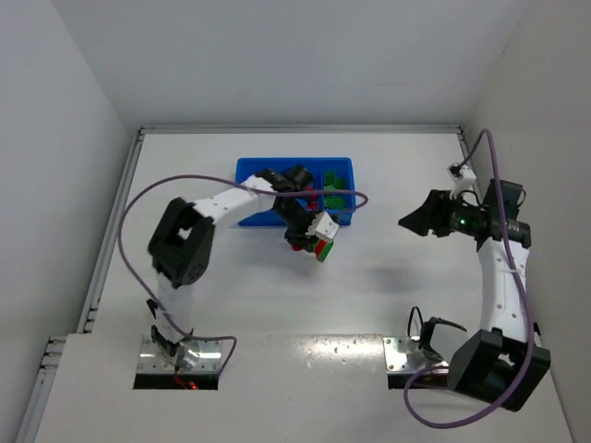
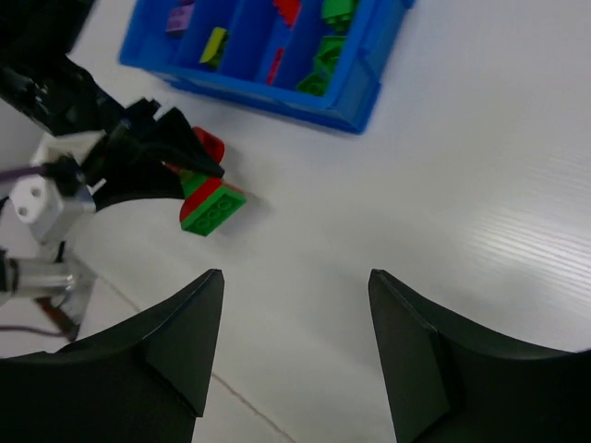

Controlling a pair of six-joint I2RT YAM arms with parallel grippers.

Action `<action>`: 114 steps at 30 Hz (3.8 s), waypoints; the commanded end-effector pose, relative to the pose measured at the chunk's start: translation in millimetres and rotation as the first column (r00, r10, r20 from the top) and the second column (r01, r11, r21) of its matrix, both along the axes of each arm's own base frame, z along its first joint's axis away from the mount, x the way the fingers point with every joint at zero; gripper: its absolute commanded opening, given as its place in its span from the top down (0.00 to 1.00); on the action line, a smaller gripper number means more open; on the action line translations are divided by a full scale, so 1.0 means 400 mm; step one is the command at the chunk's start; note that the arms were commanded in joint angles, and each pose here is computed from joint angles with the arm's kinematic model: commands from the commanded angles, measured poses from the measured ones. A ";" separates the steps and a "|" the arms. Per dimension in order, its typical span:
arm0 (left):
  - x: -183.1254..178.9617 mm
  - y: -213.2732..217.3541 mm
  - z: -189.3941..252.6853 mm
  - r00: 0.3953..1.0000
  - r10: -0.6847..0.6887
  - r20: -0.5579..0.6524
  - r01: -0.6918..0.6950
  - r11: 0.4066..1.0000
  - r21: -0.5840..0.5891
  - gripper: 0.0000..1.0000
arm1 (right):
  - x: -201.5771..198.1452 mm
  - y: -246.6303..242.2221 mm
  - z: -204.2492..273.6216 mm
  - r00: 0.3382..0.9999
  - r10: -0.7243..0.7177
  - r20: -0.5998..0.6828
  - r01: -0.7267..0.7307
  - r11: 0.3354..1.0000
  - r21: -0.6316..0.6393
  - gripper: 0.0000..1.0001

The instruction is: Sort the legos into containers by color

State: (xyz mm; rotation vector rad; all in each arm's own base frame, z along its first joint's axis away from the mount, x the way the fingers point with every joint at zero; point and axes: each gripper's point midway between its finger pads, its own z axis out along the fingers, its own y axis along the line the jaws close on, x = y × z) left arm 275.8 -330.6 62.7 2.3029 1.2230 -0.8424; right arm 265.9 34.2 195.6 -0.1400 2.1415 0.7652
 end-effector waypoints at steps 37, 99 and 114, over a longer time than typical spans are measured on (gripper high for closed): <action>-0.050 -0.027 0.464 0.604 0.778 -0.174 -0.790 0.554 -0.262 1.00 | 0.086 0.428 0.024 0.818 0.510 -0.265 -0.285 0.761 0.583 0.37; -0.054 0.201 0.020 0.379 0.926 0.001 -0.910 0.372 0.183 1.00 | 0.245 0.298 0.131 0.913 0.399 -0.090 -0.299 0.802 0.518 1.00; -0.046 0.115 0.024 0.457 0.873 -0.173 -0.840 0.487 0.239 0.25 | 0.197 0.221 0.115 0.942 0.322 -0.094 -0.239 0.842 0.485 1.00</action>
